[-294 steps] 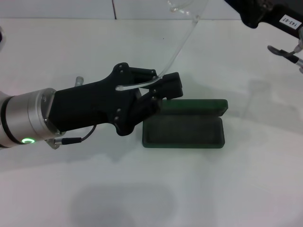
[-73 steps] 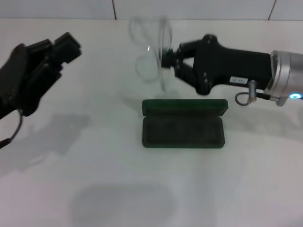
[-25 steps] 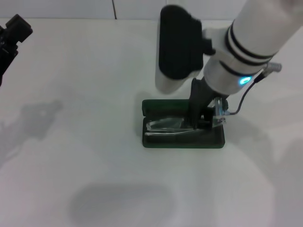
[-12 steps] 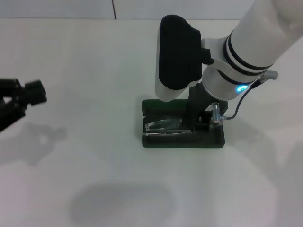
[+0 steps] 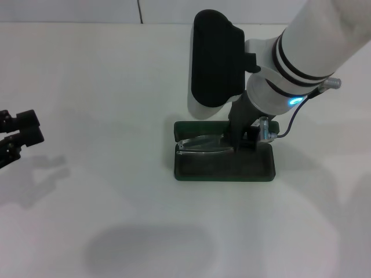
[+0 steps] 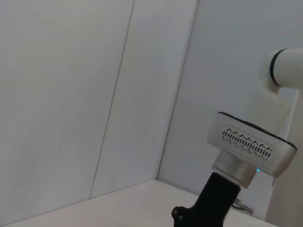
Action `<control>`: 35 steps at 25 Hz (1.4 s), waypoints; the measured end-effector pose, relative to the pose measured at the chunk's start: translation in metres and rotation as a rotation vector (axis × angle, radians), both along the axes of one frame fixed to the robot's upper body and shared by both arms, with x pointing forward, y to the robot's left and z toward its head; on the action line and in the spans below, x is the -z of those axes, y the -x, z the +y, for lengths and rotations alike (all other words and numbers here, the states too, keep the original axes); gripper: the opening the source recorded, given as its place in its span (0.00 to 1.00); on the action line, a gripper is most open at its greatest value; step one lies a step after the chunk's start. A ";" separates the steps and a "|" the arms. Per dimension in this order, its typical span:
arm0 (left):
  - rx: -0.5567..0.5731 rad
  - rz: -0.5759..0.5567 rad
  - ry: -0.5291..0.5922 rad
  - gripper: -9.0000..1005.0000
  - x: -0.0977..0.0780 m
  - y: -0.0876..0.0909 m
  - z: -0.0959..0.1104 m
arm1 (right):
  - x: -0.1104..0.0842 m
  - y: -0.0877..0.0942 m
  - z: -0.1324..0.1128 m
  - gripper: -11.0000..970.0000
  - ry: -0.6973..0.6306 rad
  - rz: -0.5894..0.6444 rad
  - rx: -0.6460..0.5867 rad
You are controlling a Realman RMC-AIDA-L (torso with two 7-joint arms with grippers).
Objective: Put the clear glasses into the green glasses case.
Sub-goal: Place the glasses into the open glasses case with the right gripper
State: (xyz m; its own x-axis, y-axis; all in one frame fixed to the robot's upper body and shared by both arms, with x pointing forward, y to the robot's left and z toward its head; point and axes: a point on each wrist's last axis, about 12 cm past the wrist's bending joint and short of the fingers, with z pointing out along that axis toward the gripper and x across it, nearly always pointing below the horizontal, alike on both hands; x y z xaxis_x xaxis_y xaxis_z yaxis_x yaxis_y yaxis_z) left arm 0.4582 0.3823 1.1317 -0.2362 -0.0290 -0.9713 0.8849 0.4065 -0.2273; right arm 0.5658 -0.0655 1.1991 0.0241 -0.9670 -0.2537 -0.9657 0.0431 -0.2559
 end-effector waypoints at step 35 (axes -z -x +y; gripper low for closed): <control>0.001 -0.003 0.031 0.29 0.005 0.000 -0.009 | 0.020 0.002 -0.005 0.07 0.008 -0.021 0.052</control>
State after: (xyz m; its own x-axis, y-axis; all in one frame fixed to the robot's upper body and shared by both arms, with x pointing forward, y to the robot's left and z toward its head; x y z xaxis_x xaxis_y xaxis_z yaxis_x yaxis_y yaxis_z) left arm 0.4586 0.3730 1.1263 -0.2334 -0.0589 -0.9706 0.8860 0.3984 -0.2372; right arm 0.5638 -0.0700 1.1792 -0.0210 -0.9691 -0.2459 -0.9567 0.0909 -0.2764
